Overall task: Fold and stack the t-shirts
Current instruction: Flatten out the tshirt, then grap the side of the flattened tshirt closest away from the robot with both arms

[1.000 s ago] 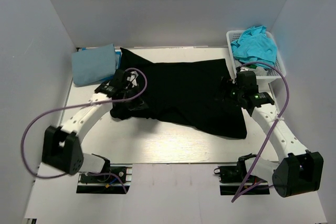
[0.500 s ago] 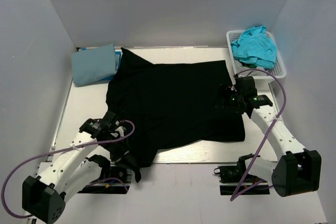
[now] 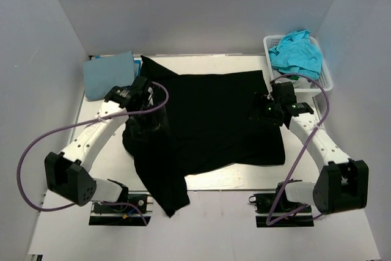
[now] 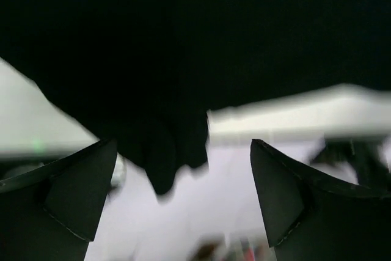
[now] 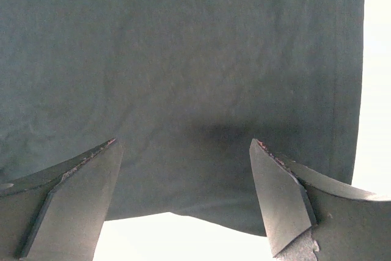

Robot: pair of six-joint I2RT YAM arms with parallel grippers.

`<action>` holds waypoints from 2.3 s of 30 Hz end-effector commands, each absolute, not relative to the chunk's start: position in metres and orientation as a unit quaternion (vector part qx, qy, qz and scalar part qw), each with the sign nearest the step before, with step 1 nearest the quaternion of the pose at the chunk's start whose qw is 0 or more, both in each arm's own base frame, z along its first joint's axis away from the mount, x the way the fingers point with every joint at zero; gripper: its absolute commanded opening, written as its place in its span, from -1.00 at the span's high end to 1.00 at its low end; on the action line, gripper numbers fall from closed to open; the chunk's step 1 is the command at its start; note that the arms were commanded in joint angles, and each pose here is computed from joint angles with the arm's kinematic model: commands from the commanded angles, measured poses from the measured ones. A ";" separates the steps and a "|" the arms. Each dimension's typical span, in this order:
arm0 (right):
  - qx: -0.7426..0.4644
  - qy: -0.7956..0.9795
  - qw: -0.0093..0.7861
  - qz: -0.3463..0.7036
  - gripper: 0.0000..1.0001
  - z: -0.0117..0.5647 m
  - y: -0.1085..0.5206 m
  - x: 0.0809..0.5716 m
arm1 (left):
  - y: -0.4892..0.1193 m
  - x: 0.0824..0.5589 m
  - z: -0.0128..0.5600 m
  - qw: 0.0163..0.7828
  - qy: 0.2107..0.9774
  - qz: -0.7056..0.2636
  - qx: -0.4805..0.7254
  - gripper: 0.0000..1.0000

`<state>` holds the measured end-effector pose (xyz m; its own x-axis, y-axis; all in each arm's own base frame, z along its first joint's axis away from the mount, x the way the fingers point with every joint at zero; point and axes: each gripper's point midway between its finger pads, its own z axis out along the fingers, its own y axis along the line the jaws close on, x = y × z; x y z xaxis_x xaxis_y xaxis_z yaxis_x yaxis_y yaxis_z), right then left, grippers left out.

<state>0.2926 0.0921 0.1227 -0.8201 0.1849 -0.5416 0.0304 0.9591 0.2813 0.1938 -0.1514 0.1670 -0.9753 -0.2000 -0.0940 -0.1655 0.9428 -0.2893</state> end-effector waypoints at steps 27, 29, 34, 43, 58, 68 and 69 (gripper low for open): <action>0.115 0.969 0.213 -0.055 -0.81 0.008 0.067 0.454 | -0.139 0.547 0.002 0.271 0.960 0.004 -0.072 -1.00; 0.120 0.971 0.198 -0.061 -0.81 -0.003 0.064 0.460 | -0.140 0.573 0.013 0.300 0.952 -0.001 -0.061 -1.00; 0.081 0.967 0.240 -0.032 -0.81 0.031 0.081 0.499 | -0.158 0.607 0.029 0.339 0.939 -0.051 -0.026 -1.00; 0.000 0.936 0.351 0.014 -0.81 0.137 0.105 0.501 | -0.145 0.598 0.151 0.420 0.905 -0.046 -0.041 -1.00; 0.182 0.911 0.367 0.053 -0.81 0.136 0.060 0.309 | -0.119 0.240 0.129 0.171 0.961 -0.142 -0.162 -1.00; 0.208 0.913 0.348 0.044 -0.81 0.117 0.041 0.268 | -0.130 0.093 0.075 -0.043 0.980 -0.164 -0.103 -1.00; 0.211 0.913 0.347 0.042 -0.81 0.116 0.040 0.267 | -0.132 0.083 0.071 -0.052 0.981 -0.160 -0.097 -1.00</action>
<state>0.2716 0.0457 0.1214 -0.6810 0.3854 -0.6227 0.3163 0.9217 0.2246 0.1054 -0.1158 0.0642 -0.9775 -0.1978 0.0729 -0.2094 0.9503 -0.2305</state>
